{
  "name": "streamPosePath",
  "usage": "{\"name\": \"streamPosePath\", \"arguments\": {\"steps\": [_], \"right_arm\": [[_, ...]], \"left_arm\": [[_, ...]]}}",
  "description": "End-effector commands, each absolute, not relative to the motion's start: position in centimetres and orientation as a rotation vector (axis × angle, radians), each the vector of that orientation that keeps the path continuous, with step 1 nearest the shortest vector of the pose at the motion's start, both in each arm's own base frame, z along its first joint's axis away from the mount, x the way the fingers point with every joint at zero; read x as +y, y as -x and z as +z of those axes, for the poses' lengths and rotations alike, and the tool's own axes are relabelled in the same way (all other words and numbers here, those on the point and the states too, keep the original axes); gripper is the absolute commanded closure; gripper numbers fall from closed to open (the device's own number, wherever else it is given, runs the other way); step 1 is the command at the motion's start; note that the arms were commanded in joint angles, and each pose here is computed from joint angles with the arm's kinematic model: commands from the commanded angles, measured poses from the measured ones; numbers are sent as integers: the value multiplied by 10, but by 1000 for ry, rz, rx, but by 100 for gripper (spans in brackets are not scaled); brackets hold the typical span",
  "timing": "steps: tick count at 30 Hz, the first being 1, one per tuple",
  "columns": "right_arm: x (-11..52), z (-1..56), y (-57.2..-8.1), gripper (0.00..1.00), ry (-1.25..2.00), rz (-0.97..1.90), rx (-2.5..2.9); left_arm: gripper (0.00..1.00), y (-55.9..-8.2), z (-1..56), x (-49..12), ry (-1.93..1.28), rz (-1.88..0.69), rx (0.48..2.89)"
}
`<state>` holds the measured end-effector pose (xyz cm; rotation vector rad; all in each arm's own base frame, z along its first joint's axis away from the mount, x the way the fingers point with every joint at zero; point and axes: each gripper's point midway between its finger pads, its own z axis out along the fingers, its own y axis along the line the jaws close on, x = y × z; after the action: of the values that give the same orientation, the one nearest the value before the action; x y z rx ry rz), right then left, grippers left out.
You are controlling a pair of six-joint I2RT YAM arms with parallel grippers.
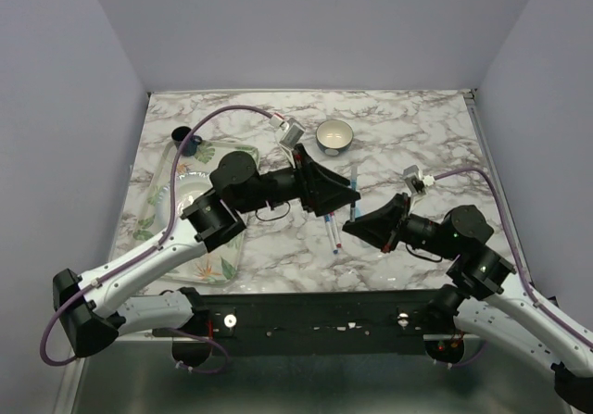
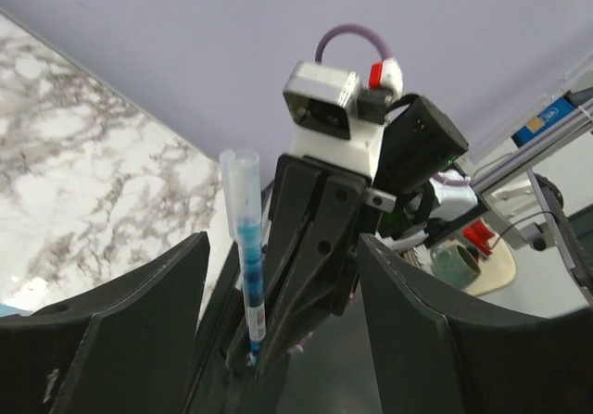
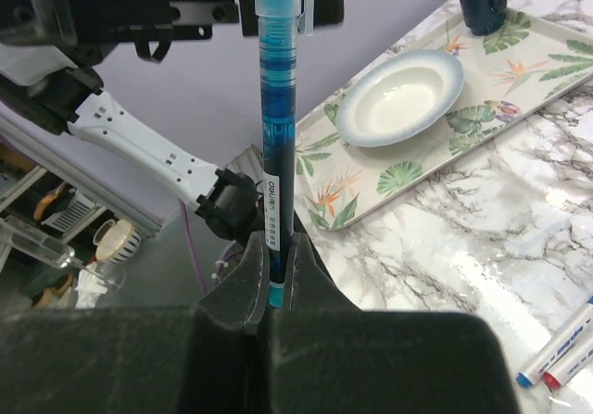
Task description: Insert the pens into the pen caps
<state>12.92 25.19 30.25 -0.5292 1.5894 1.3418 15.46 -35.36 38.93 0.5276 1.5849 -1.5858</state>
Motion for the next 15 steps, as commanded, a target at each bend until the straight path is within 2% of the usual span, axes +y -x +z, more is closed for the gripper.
{"name": "streamPosePath", "arguments": {"steps": [1,8,15], "right_arm": [[253,312,-123,99,568,1362,1572],[253,312,-123,99,573,1363,1578],[256,305,-128,99,567,1344,1629]], "left_arm": [[27,-171,391,-346,-546,-1407,1636],[27,-188,405,-348,-522,-1320,1647],[33,-195,407,-349,-540,-1268,1661]]}}
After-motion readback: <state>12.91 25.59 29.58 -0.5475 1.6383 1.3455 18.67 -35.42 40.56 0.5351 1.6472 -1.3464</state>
